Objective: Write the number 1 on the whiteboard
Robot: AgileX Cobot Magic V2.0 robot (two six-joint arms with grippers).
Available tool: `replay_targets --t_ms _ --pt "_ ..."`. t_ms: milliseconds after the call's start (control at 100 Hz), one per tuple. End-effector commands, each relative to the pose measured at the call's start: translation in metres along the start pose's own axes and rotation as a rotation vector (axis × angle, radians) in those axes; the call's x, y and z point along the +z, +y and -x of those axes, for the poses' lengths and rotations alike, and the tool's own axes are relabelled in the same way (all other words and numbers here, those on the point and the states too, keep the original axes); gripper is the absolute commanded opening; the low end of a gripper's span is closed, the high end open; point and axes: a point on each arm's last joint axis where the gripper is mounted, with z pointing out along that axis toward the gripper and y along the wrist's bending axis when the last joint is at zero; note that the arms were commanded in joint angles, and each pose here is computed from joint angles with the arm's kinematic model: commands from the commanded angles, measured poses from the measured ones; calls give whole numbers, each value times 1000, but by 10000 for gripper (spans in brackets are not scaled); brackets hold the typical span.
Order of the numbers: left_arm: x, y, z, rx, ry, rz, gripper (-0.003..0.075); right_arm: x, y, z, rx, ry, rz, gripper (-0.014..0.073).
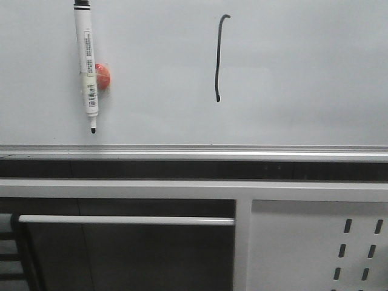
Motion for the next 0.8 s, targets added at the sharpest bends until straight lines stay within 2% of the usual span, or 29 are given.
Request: replay_targets --t_ms 0,200,300,440,610,790 --pt "0 5 20 95 5 9 -18 -3 -3 15 -40 -95 -3 -79" --pt "-2 24 58 65 164 63 -18 -6 -9 16 -40 -116 -3 -79" --pt "-7 31 72 145 284 39 -18 -8 -11 17 -36 -122 -3 -79" --pt "-17 46 89 83 213 73 -18 -8 -13 19 -100 -147 -25 -79" --pt "-36 63 96 7 122 87 -18 -9 -22 17 -96 -123 -122 -79" --pt "-55 80 97 53 63 129 -18 -10 -31 15 -88 -93 -223 -79"
